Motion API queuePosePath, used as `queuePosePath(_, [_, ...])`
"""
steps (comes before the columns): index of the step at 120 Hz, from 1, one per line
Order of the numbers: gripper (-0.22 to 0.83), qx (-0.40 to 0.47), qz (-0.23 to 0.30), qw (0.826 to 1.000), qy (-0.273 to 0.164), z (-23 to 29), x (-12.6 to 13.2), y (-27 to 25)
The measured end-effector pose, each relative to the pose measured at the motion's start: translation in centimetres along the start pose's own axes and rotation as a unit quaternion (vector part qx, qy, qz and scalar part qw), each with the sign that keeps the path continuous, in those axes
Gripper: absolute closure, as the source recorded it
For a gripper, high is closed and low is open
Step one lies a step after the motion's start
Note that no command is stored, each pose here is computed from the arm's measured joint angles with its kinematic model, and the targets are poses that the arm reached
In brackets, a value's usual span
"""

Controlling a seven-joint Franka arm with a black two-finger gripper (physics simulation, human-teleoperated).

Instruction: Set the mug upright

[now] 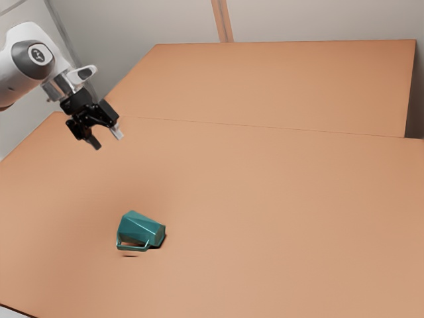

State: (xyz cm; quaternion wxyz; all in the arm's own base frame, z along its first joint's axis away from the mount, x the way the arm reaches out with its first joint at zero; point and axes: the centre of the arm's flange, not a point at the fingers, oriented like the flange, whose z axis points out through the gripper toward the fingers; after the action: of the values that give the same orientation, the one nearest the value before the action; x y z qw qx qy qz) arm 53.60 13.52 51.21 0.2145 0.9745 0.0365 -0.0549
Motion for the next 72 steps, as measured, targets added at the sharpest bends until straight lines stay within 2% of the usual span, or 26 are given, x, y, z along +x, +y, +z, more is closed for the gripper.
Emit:
queuePosePath(17, [0.00, -0.049, -0.007, 0.999, 0.001, 3.9, -0.8, -3.6])
queuePosePath(39, [0.00, -0.077, 0.002, 0.997, 0.006, 8.5, -1.4, -5.9])
queuePosePath(58, [0.00, -0.097, 0.001, 0.995, 0.000, 12.7, -2.8, -7.6])
queuePosePath(72, [0.00, -0.114, -0.006, 0.993, 0.015, 14.5, -4.1, -9.7])
